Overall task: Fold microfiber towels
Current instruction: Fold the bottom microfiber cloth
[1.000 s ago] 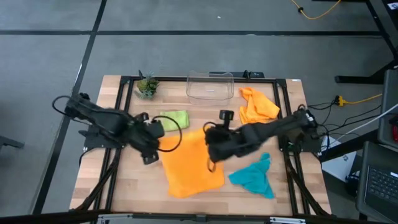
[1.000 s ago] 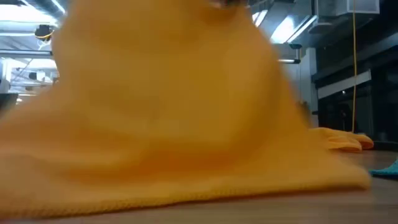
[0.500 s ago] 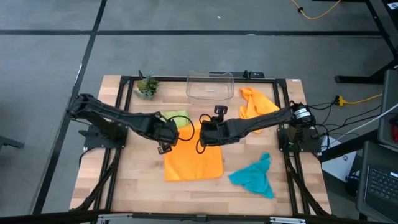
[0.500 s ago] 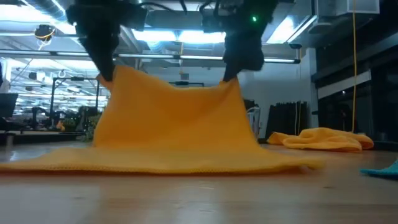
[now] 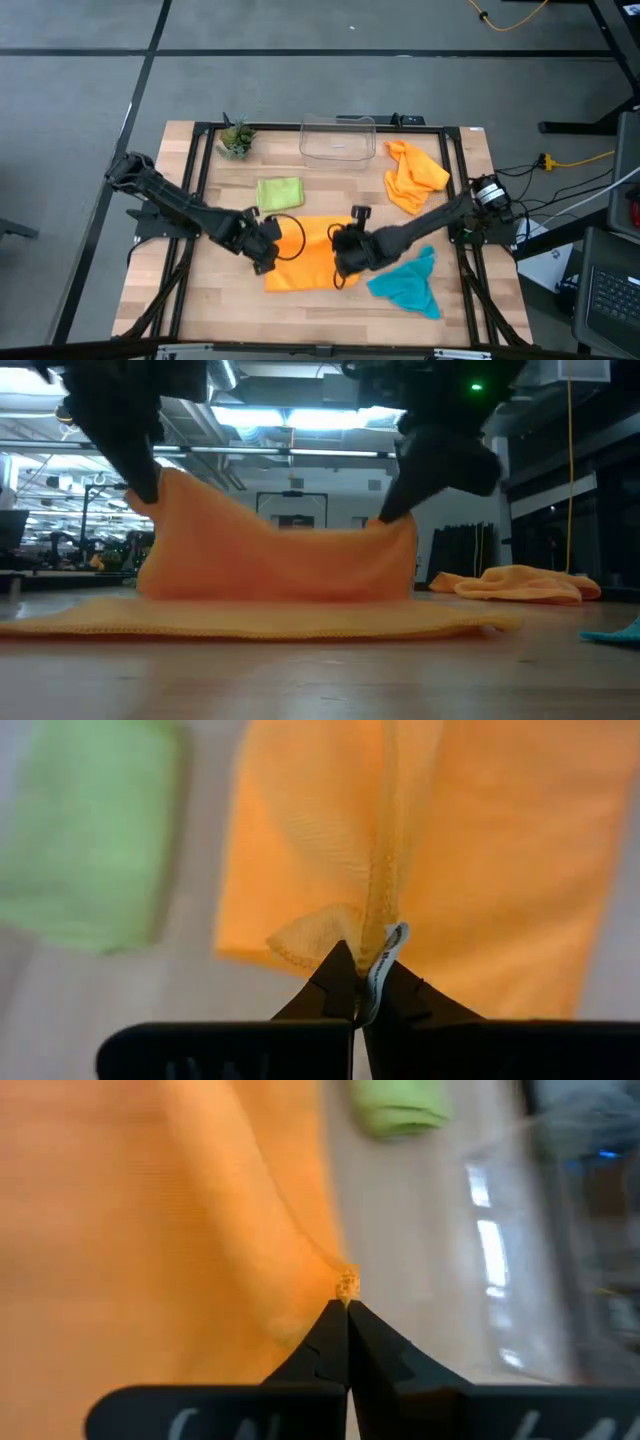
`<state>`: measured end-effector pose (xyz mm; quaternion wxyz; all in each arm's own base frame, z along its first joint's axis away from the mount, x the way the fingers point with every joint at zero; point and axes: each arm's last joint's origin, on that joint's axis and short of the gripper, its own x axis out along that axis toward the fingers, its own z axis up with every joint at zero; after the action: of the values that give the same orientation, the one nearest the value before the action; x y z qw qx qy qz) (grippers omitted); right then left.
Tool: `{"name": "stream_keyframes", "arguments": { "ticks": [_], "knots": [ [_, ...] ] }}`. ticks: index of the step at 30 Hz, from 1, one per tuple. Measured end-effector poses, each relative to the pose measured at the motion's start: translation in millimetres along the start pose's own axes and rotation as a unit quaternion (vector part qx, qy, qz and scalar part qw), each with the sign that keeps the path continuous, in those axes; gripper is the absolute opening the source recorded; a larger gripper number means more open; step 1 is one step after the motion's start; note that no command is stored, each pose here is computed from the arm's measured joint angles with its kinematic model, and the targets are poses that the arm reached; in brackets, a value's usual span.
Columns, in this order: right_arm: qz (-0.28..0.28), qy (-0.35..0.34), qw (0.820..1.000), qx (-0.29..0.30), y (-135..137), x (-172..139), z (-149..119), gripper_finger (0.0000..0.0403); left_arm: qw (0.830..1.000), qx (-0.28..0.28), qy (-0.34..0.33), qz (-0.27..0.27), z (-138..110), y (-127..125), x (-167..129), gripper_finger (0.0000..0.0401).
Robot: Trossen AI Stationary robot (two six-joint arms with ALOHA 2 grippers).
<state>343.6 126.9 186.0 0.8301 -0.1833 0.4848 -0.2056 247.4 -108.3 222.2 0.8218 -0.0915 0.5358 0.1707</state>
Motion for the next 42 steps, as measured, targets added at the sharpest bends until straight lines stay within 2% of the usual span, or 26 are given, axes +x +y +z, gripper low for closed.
{"name": "stream_keyframes", "arguments": {
  "ticks": [4, 8, 13, 17, 20, 23, 30, 35, 38, 42],
  "knots": [
    [0.043, -0.019, 0.999, 0.005, 23, -5, -13, 0.0, 0.999, -0.014, -0.02, -0.036, -17, -13, 10, 0.0],
    [0.057, -0.028, 0.998, 0.009, 38, -15, -23, 0.0, 0.998, -0.025, -0.02, -0.052, -35, -20, 15, 0.0],
    [0.072, -0.035, 0.996, 0.029, 48, -20, -31, 0.0, 0.996, -0.032, -0.027, -0.077, -51, -27, 21, 0.0],
    [0.099, -0.029, 0.994, 0.045, 52, -19, -34, 0.0001, 0.992, -0.032, -0.026, -0.117, -58, -32, 25, 0.0],
    [0.112, -0.023, 0.992, 0.056, 53, -17, -36, 0.0015, 0.989, -0.032, -0.024, -0.142, -61, -35, 27, 0.0],
    [0.125, -0.022, 0.989, 0.075, 55, -18, -36, 0.0046, 0.987, -0.048, -0.019, -0.155, -62, -36, 27, 0.0006],
    [0.177, -0.01, 0.979, 0.098, 62, -24, -36, 0.0123, 0.985, -0.052, -0.001, -0.166, -65, -38, 27, 0.0059],
    [0.217, 0.011, 0.97, 0.107, 67, -28, -38, 0.0155, 0.983, -0.054, -0.004, -0.176, -64, -39, 27, 0.0108],
    [0.213, 0.008, 0.97, 0.114, 69, -30, -39, 0.0163, 0.979, -0.056, -0.012, -0.194, -63, -43, 25, 0.0132],
    [0.162, -0.021, 0.977, 0.136, 66, -29, -37, 0.0165, 0.978, -0.059, -0.016, -0.2, -62, -44, 24, 0.0148]
  ]
}}
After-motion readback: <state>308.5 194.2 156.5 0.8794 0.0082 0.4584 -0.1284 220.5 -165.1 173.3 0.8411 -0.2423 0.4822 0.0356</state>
